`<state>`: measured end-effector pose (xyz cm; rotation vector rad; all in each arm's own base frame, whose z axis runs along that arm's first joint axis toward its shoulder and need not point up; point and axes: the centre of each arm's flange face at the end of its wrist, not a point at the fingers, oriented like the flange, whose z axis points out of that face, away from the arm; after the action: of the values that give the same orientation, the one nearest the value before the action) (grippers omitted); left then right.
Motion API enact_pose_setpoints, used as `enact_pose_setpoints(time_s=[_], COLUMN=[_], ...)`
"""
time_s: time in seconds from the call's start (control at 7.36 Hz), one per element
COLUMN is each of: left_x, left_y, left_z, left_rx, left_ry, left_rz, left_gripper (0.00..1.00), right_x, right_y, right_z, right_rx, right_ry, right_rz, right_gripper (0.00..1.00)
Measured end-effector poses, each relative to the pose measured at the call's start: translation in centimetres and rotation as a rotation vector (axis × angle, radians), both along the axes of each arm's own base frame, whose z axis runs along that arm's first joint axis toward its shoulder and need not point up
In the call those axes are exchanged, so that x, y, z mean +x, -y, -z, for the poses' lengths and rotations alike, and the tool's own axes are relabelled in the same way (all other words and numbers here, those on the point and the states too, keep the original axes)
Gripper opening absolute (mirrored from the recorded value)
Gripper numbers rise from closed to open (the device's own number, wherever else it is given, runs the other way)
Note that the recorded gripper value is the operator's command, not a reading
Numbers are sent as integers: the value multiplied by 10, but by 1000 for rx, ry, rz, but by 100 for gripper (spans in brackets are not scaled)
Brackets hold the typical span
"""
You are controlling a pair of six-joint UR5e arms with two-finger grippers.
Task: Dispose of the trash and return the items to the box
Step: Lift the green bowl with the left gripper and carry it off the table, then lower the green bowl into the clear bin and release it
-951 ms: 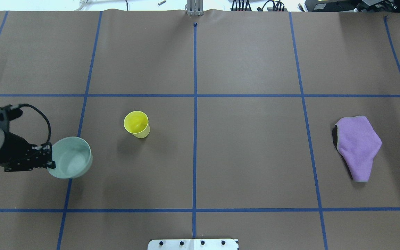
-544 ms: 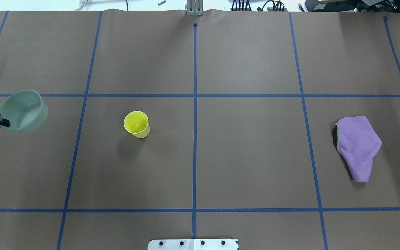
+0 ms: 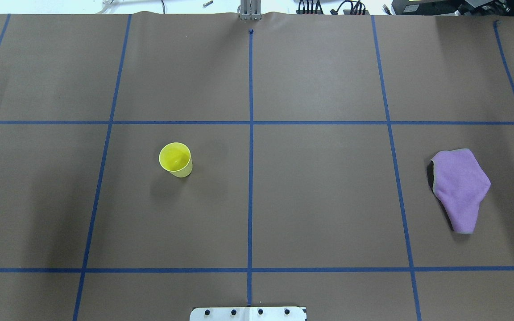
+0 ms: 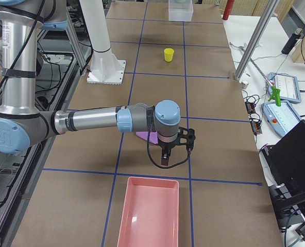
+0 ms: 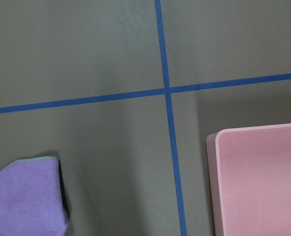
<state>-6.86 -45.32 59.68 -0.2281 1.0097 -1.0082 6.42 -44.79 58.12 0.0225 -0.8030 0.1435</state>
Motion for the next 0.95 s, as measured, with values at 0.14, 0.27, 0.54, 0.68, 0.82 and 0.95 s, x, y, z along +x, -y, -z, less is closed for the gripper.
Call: enact_pose_setpoints(time_s=[0.14,0.27,0.54,0.68,0.82,0.95], left_x=[-33,-52,-77,-84,-89,-92], left_y=[-6,-1,32,46,56,62], left_z=[-47,-87,-138,-152,-163,-175], left_rx=[54,91,96,84,68,57], left_ry=[56,113,205,224,248,286], left_rz=[-41,-106,-192,-208,-216,-221], left_gripper=[0,0,0,0,0,0], right_x=[-1,-2,-4,-6,-8,-10], right_y=[0,0,-2,-1,0,0], right_z=[7,17,26,27,29,29], right_rx=[5,11,16,18,17,14], right_ry=[1,3,4,4,4,5], right_rz=[-7,-17,-24,-21,-21,-22], right_gripper=[100,100,100,100,100,100])
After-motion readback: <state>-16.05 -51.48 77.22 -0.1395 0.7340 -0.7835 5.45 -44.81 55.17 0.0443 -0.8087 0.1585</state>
